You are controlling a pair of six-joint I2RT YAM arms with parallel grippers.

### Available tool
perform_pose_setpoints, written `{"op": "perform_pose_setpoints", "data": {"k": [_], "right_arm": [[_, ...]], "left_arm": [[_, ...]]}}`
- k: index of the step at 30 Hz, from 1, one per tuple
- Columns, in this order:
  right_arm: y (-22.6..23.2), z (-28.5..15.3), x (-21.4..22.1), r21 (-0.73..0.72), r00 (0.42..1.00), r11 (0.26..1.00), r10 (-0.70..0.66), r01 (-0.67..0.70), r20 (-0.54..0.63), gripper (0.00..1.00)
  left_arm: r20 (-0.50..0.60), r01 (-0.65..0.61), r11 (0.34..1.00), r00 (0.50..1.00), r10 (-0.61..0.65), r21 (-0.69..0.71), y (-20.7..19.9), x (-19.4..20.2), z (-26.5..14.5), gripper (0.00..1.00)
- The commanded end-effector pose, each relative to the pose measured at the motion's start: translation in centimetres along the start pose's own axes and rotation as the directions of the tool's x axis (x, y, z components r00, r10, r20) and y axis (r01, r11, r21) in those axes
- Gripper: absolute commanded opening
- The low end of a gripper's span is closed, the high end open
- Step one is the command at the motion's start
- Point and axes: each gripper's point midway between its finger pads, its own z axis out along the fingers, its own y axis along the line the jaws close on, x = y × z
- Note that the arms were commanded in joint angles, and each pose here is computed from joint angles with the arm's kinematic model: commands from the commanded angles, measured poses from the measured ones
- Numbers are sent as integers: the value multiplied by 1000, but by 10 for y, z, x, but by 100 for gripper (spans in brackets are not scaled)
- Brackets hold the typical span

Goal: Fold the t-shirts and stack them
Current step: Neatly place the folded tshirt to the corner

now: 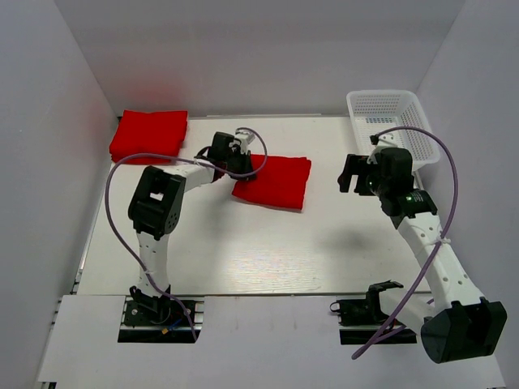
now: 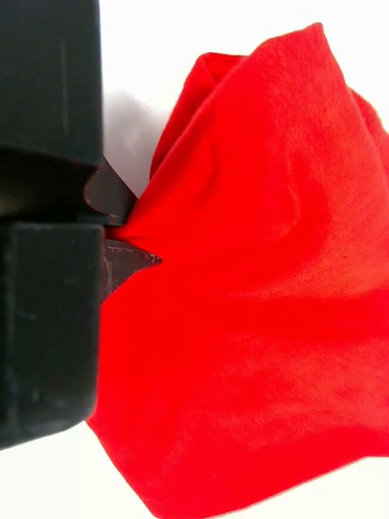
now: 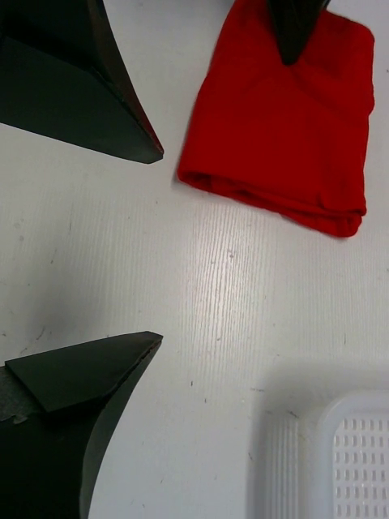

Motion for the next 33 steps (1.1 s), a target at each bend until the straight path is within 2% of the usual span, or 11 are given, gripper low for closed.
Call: {"op": "perform_pose_setpoints", "data": {"k": [1, 3, 5, 8, 15, 19, 24, 33], "right_arm": [[-14, -7, -8, 81, 999, 997, -19, 15, 47, 90], [-20, -8, -8, 109, 999, 994, -13, 7, 52, 90], [-29, -9, -7, 161, 999, 987, -4, -4, 53, 90], [-32, -10, -8, 187, 998, 982, 5, -15, 56, 90], [-39, -13, -8, 225, 998, 974, 14, -28, 64, 90], [-42, -13, -9, 241, 998, 970, 17, -32, 64, 90], [-43, -16, -8, 255, 999, 966, 28, -38, 44, 90], [-35, -14, -2, 228, 998, 972, 62, -60, 1, 90]], "left_arm": [[143, -175, 984, 975, 171, 17, -21, -75, -36, 0], [168, -234, 972, 959, 229, 8, -28, -97, -47, 0], [126, -284, 958, 950, 285, -23, -24, -99, -54, 0], [134, -360, 931, 921, 366, -63, -21, -130, -74, 0], [132, -421, 883, 882, 451, -208, 8, -177, -111, 0], [154, -491, 832, 829, 537, -258, 13, -210, -134, 0], [107, -581, 750, 764, 637, -315, 41, -223, -151, 0], [76, -567, 672, 735, 674, -476, 89, -266, -189, 0]]}}
